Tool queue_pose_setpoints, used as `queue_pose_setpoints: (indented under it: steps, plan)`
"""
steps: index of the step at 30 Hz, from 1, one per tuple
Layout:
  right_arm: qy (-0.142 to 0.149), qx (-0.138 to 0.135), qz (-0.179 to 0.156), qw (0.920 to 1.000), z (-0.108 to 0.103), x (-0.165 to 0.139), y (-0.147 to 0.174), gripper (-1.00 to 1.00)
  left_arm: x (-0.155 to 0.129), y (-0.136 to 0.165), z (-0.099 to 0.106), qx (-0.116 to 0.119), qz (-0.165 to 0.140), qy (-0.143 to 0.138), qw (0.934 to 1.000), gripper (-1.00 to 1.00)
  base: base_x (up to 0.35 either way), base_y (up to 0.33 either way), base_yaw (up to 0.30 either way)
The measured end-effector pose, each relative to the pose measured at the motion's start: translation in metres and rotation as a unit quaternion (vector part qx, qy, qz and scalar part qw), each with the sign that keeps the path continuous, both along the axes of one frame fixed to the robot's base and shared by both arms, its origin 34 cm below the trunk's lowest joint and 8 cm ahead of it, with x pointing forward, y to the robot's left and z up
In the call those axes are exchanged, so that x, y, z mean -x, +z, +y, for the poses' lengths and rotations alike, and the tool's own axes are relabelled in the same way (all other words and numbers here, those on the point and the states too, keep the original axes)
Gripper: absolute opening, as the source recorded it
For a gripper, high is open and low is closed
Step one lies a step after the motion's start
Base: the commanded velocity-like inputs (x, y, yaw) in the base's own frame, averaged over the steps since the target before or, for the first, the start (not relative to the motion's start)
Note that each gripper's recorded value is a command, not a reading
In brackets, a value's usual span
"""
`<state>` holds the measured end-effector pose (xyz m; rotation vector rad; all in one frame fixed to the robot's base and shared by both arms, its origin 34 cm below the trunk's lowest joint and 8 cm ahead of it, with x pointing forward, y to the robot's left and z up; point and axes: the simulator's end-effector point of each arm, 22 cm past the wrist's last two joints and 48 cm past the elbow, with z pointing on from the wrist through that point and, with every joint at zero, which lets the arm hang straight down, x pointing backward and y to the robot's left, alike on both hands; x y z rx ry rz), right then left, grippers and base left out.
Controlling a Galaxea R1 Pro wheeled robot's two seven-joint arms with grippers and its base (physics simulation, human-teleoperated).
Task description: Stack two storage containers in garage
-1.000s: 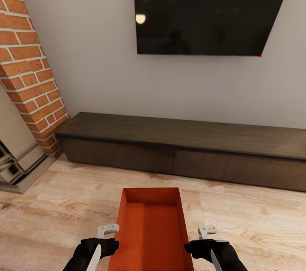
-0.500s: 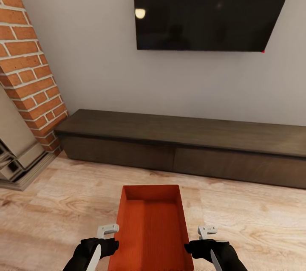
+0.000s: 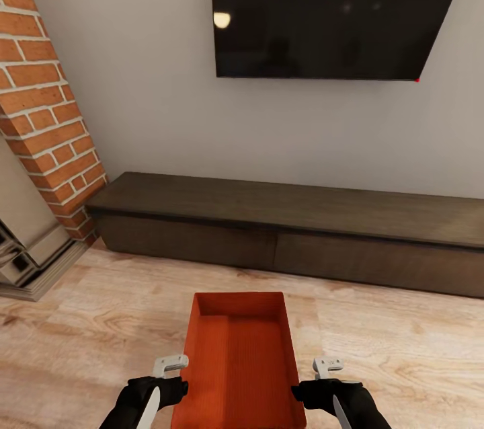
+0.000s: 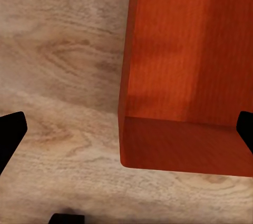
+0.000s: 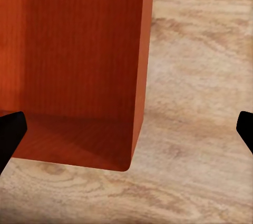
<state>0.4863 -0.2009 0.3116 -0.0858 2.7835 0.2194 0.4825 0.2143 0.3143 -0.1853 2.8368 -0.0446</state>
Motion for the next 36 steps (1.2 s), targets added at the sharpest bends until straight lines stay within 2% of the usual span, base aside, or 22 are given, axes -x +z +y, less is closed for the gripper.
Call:
queue_pose_setpoints:
  steps: [36]
  plan:
    - [0.001,0.000,0.026,0.9997,0.001,0.015,-0.020,1.00,0.015,-0.019,-0.001,0.000,0.026,0.000,0.9997,1.00,0.000,0.000,0.000]
